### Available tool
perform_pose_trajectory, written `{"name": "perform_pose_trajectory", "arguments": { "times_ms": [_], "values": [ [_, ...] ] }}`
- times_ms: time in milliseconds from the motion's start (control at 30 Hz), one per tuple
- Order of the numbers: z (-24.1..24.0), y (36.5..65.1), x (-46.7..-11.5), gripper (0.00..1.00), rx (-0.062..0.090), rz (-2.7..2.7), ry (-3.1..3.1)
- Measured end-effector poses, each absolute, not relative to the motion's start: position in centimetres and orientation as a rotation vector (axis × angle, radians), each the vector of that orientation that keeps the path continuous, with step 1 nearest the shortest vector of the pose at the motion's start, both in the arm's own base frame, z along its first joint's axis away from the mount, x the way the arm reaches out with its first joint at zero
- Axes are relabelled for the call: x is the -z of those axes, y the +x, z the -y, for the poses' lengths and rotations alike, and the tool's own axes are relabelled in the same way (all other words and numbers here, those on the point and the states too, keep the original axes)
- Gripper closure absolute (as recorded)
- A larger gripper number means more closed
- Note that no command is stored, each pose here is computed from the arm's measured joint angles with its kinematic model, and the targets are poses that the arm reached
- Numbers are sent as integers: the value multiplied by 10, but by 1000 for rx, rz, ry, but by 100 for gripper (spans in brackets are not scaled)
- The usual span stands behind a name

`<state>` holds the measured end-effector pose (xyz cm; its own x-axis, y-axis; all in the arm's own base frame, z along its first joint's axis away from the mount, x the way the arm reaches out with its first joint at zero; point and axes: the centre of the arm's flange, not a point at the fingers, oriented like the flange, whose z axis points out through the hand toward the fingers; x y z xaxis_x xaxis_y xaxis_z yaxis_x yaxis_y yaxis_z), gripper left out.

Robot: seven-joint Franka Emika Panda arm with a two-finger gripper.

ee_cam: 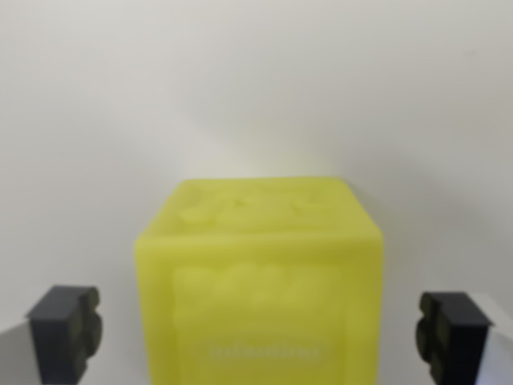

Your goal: Pick yellow cube

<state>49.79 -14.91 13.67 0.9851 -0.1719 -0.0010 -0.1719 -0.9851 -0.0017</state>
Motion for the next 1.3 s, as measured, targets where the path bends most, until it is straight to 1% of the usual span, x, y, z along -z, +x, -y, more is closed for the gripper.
{"name": "perform_pose_trajectory", "arguments": {
  "times_ms": [400,667,700,867,1300],
  "values": [
    [149,498,-118,0,-2,-264,-3129],
    [150,497,-116,0,-2,-263,-3130],
    [150,498,-116,100,-2,-263,-3130],
    [150,498,-119,100,-2,-262,-3130],
    [150,498,-141,100,-2,-260,-3131]
  ]
}}
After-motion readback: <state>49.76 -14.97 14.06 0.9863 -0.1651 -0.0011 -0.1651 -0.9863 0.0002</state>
